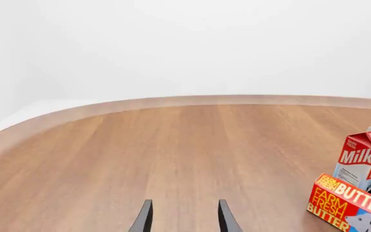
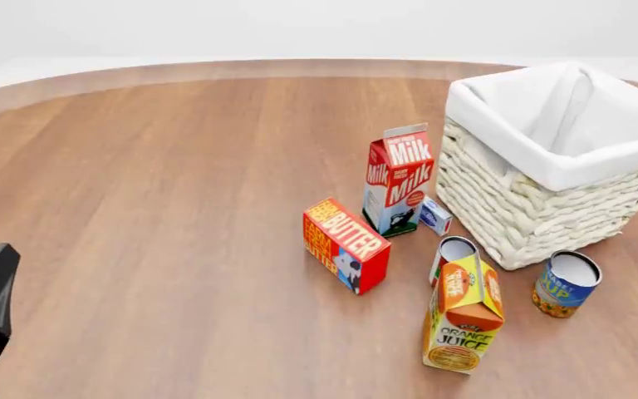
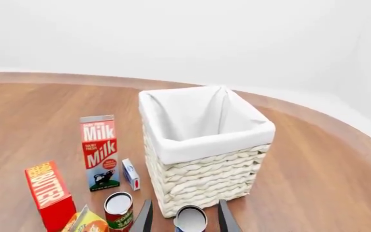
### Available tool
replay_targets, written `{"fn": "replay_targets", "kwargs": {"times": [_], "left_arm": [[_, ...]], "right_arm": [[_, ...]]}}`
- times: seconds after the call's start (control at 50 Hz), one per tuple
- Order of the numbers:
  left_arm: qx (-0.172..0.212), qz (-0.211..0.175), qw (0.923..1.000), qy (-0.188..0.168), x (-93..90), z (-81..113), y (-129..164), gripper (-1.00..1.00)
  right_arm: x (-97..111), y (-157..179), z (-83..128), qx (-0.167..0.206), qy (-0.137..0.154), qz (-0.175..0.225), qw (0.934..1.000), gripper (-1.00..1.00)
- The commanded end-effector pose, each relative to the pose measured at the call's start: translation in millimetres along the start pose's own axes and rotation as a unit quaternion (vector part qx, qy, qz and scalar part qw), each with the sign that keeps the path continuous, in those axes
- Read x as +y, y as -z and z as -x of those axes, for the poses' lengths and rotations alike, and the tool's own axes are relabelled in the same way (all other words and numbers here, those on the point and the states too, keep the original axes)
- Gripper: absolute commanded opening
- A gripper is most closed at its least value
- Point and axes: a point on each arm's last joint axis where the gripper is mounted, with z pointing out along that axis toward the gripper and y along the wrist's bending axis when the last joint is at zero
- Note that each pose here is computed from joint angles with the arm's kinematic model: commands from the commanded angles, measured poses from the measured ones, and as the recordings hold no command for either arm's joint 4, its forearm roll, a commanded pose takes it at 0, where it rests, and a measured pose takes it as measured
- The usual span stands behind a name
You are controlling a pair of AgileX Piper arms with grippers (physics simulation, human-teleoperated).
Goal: Pick up the alphabet soup, and put it in the basket.
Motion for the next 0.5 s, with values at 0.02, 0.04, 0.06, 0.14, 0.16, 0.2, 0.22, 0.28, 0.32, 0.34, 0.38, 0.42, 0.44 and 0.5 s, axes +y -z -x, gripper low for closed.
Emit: {"fn": "replay_targets", "kwargs": {"times": [0.02,0.04,0.06,0.14,0.16,0.2,0.22,0.28,0.32,0.34,0.38,0.42,0.44,0.5], "left_arm": [[0.0,0.0,1.0,0.0,0.0,0.0,0,1.0],[0.0,0.0,1.0,0.0,0.0,0.0,0,1.0],[0.0,0.0,1.0,0.0,0.0,0.0,0,1.0],[0.0,0.0,1.0,0.0,0.0,0.0,0,1.0],[0.0,0.0,1.0,0.0,0.0,0.0,0,1.0],[0.0,0.0,1.0,0.0,0.0,0.0,0,1.0],[0.0,0.0,1.0,0.0,0.0,0.0,0,1.0],[0.0,0.0,1.0,0.0,0.0,0.0,0,1.0],[0.0,0.0,1.0,0.0,0.0,0.0,0,1.0],[0.0,0.0,1.0,0.0,0.0,0.0,0,1.0],[0.0,0.0,1.0,0.0,0.0,0.0,0,1.0],[0.0,0.0,1.0,0.0,0.0,0.0,0,1.0],[0.0,0.0,1.0,0.0,0.0,0.0,0,1.0],[0.0,0.0,1.0,0.0,0.0,0.0,0,1.0]], "right_arm": [[0,0,0,0.013,0.012,-0.003,0.9998,1.0],[-1,0,0,0.013,0.013,-0.005,0.9998,1.0],[-1,0,0,0.013,0.013,-0.005,0.9998,1.0],[-1,-1,-3,0.021,0.015,-0.009,0.9996,1.0],[-1,-2,-4,0.023,0.017,-0.009,0.9996,1.0],[-1,-3,-6,0.026,0.019,-0.01,0.9994,1.0],[-1,-3,-7,0.028,0.021,-0.01,0.9994,1.0],[-1,-4,-8,0.03,0.024,-0.009,0.9992,1.0],[-1,-4,-9,0.033,0.025,-0.01,0.9991,1.0],[-1,-4,-10,0.034,0.027,-0.011,0.999,1.0],[-1,-5,-13,0.038,0.029,-0.013,0.9988,1.0],[-1,-5,-14,0.041,0.03,-0.013,0.9986,1.0],[-1,-6,-16,0.043,0.032,-0.013,0.9985,1.0],[0,-8,-19,0.047,0.034,-0.014,0.9982,1.0]]}}
